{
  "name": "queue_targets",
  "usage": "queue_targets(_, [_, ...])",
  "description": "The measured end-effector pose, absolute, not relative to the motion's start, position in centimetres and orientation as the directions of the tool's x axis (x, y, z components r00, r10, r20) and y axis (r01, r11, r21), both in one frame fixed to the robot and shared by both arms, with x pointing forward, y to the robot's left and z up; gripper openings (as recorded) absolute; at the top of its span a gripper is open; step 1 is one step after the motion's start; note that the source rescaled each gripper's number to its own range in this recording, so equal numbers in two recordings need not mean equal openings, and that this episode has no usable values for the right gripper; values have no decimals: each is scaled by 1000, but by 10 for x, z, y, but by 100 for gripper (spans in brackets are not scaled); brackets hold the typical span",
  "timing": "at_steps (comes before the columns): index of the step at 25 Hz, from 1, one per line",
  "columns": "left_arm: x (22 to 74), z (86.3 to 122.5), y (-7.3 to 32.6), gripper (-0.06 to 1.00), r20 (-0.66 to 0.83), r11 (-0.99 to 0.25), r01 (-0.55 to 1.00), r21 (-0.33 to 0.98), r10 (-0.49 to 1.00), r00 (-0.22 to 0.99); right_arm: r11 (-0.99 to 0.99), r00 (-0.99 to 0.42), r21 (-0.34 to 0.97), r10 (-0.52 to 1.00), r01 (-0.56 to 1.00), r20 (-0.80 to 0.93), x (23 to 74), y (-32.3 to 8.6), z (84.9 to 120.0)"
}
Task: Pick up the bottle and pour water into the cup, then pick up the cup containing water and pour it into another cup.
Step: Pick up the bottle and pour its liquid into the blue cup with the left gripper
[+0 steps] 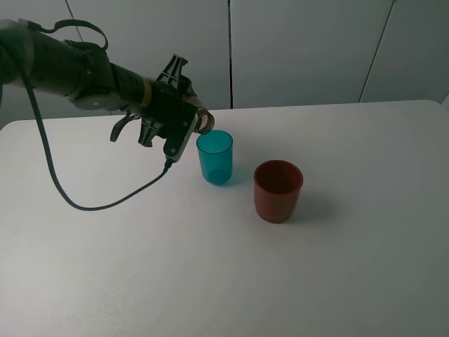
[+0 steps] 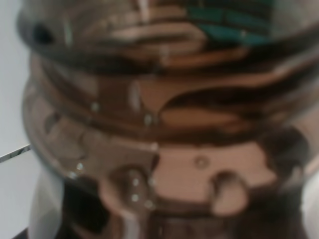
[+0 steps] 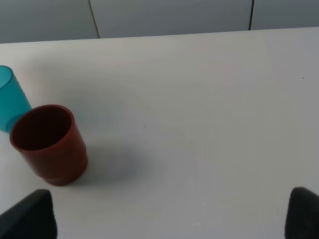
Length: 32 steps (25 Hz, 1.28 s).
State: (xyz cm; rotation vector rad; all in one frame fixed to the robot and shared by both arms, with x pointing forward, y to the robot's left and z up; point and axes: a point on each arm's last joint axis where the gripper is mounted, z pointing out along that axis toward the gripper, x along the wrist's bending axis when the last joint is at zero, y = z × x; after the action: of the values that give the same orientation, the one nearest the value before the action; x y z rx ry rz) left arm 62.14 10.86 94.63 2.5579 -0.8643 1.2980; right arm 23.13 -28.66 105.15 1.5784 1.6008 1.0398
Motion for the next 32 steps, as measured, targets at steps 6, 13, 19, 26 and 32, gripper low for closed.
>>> queue_targets(6, [622,948,108,0,778,-817,-559,-141,-441,447,-41,-61,878,995,477,79,231,-287,1051])
queue_targets(13, [623,949,108,0,777,-818,-557,-147,-444,446,-41,-61,878,995,477,79,231,-287,1051])
queue_targets(19, [628,958,104,0,792,-822,-548,-153,-434,429,-41,-61,878,995,477,79,231,-287,1051])
queue_targets(26, [628,961,99,0,791,-797,-574,-188,-469,392,-41,-61,878,995,477,79,231,-287,1051])
queue_targets(32, [628,961,99,0,783,-786,-581,-211,-492,382,-41,-61,878,995,477,79,231,-287,1051])
